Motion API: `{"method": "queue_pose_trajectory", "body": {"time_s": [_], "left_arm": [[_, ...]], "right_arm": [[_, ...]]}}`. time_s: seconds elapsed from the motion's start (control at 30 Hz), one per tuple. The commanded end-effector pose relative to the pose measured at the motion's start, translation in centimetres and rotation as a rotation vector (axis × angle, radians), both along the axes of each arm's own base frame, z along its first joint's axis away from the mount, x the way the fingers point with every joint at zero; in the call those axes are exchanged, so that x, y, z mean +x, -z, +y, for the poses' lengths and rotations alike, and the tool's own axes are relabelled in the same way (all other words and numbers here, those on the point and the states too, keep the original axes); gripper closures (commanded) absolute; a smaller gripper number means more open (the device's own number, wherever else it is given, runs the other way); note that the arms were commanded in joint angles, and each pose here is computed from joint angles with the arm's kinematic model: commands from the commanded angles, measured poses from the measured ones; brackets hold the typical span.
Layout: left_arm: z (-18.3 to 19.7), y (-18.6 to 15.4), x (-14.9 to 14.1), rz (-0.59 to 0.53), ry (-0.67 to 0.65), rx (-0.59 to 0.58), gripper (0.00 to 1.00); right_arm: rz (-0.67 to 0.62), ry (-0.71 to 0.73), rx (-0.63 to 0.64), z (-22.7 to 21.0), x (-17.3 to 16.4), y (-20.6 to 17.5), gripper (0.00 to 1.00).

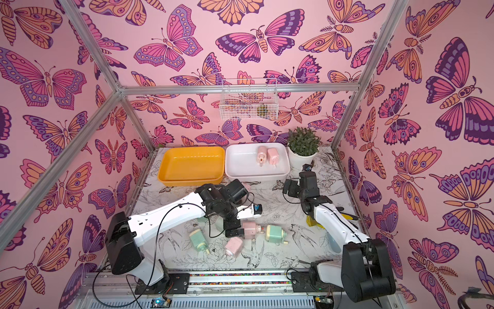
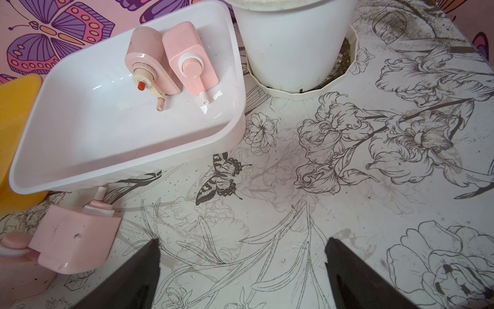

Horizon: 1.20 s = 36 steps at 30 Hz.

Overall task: Place the pencil sharpeners by color into the storage box
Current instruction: Pick up the pencil sharpener from the center of the board.

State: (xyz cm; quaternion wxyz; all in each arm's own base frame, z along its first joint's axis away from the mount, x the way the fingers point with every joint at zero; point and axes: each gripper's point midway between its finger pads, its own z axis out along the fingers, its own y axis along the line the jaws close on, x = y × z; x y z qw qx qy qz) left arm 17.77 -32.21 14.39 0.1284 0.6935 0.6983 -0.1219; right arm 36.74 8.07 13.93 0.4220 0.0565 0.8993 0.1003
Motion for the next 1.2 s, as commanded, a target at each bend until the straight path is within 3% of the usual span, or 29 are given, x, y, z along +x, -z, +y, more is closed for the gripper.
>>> {"method": "queue_pose_trajectory", "body": {"time_s": [0.0, 0.43, 0.83, 1.17], "left_arm": [[-0.2, 1.7, 0.3, -0.044, 0.131, 0.082, 0.00], [-2.1, 4.6, -0.1, -0.062, 0.299, 0.221, 0.03], [-2.7, 7.1, 2.1, -0.093, 0.218, 0.290, 0.09], [-2.9, 8.3, 1.7, -0.038, 0.177, 0.293, 0.17]], "right_arm": [[-0.021, 0.007, 0.011, -0.1, -0.1, -0.5, 0.01], [-0.026, 0.023, -0.028, -0.9, -0.7, -0.6, 0.01], [-0.025, 0.011, -0.009, -0.5, -0.5, -0.7, 0.01], [-0.028, 0.013, -0.013, -0.5, -0.3, -0.7, 0.01]]}}
